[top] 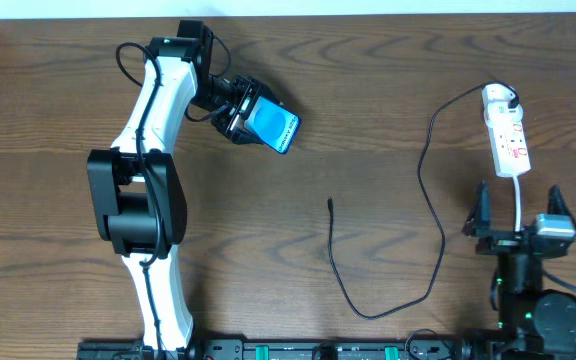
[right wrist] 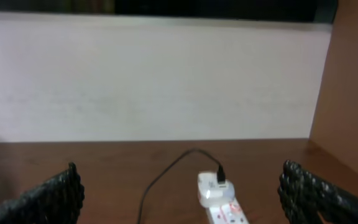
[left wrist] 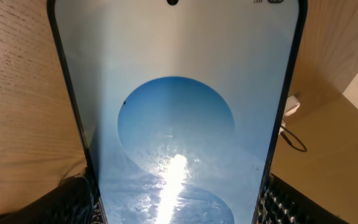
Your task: Plug charger to phone and switch on socket
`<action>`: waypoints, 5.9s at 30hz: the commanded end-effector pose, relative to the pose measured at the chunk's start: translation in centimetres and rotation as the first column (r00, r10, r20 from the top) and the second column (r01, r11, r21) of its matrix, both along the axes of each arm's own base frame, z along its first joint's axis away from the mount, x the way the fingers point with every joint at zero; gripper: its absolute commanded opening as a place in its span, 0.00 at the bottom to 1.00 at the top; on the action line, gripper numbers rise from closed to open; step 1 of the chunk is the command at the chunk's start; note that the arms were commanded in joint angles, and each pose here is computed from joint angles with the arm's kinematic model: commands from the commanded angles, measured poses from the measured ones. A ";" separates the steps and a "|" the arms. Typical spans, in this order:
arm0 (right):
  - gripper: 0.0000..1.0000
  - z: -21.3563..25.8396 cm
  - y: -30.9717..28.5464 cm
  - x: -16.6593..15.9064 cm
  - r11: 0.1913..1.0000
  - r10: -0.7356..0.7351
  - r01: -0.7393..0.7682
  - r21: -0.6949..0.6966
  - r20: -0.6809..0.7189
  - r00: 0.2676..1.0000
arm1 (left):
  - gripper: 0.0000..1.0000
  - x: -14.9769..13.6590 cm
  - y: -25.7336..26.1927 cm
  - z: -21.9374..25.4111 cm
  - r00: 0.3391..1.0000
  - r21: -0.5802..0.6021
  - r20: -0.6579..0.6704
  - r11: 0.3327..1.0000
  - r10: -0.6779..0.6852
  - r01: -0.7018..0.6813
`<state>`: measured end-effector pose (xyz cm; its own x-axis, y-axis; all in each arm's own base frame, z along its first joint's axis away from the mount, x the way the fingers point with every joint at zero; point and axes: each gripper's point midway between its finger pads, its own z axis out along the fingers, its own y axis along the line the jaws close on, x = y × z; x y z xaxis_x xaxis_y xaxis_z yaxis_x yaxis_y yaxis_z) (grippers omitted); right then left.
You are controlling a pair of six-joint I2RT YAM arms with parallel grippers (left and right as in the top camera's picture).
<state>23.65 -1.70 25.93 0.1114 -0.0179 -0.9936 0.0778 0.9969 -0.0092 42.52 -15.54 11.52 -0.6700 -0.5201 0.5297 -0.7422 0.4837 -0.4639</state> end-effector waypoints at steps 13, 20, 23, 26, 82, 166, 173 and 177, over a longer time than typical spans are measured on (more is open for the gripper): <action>0.99 0.3 7.2 10.0 0.885 0.459 -0.327 0.333 -0.498 0.735 | 0.07 0.6 -0.1 2.7 0.997 -0.019 0.071 1.000 0.001 0.000; 0.99 -3.4 13.1 12.7 0.602 0.798 -0.489 0.632 -0.458 0.391 | 0.08 0.6 -0.1 2.7 0.997 -0.019 0.071 1.000 0.001 0.000; 0.99 -5.5 13.3 13.8 0.573 0.819 -0.455 0.681 -0.453 0.353 | 0.08 0.6 -0.1 2.7 0.997 -0.018 0.071 1.000 0.001 0.000; 0.99 -7.0 13.6 15.1 0.534 0.834 -0.316 0.784 -0.427 0.350 | 0.07 0.6 -0.1 2.7 0.998 -0.018 0.070 1.000 0.001 0.000; 0.56 -13.1 23.9 14.9 0.649 0.718 -0.019 0.761 -0.603 0.348 | 0.07 -2.9 -12.5 3.0 0.980 -0.010 -0.174 0.995 0.093 -0.096; 0.01 -1.4 24.8 17.9 -0.247 0.906 0.573 0.781 -0.023 0.422 | 0.95 3.0 -6.9 11.9 0.901 0.065 0.303 0.937 0.310 -0.344; 0.02 -0.7 24.8 18.3 -0.258 0.902 0.540 0.801 -0.001 0.432 | 0.57 2.8 -7.2 11.6 0.906 0.071 0.300 0.940 0.300 -0.334; 0.01 -0.7 25.0 18.2 -0.256 0.903 0.541 0.801 -0.001 0.429 | 0.53 2.7 -7.5 11.4 0.905 0.082 0.307 0.939 0.296 -0.335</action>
<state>41.77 22.93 24.13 -0.6665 0.4593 0.5873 0.5804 -0.1747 0.7953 45.19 -22.91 22.51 -0.5728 -0.7708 0.2789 -0.7205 0.3113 -0.6196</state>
